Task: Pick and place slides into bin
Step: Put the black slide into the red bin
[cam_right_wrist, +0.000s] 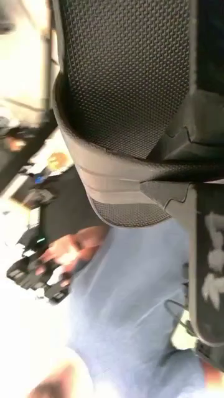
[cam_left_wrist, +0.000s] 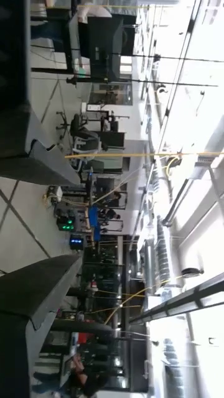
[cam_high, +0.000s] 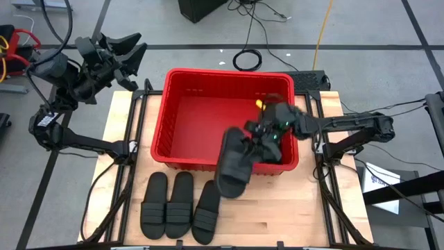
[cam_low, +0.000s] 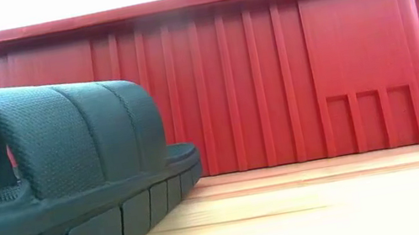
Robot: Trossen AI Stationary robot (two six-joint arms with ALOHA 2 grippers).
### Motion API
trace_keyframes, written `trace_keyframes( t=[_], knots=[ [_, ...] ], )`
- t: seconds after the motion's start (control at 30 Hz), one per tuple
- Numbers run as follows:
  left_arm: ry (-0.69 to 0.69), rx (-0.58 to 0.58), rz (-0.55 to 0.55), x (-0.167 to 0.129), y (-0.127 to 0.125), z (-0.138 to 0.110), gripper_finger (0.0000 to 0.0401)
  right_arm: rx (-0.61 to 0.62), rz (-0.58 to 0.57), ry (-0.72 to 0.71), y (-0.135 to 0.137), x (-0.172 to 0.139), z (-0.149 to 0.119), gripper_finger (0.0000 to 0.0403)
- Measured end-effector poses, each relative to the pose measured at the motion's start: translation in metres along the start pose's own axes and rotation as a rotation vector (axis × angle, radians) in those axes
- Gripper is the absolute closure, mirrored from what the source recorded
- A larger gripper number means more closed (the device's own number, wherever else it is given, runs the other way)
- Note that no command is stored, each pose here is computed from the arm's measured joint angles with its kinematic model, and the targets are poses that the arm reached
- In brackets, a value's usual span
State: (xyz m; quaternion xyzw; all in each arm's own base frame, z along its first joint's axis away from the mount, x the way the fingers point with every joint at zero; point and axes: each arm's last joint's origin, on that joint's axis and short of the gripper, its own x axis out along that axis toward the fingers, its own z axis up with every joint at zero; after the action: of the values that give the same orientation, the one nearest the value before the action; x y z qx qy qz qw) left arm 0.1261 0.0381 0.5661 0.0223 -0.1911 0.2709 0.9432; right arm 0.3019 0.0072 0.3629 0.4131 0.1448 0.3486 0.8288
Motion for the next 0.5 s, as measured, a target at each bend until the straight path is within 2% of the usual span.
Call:
trace_keyframes(
  t=[0.2, 0.4, 0.5],
  knots=[
    [-0.018, -0.017, 0.006, 0.002, -0.001, 0.001, 0.0201, -0.129, 0.003, -0.118, -0.007, -0.035, 0.03, 0.0395],
    [-0.003, -0.029, 0.053, 0.006, -0.001, -0.003, 0.0201, -0.29, -0.064, -0.258, -0.014, -0.072, 0.055, 0.0395],
    [0.0, -0.028, 0.057, 0.008, -0.001, -0.004, 0.0201, -0.41, -0.121, -0.349, -0.009, -0.088, 0.069, 0.0395]
  ],
)
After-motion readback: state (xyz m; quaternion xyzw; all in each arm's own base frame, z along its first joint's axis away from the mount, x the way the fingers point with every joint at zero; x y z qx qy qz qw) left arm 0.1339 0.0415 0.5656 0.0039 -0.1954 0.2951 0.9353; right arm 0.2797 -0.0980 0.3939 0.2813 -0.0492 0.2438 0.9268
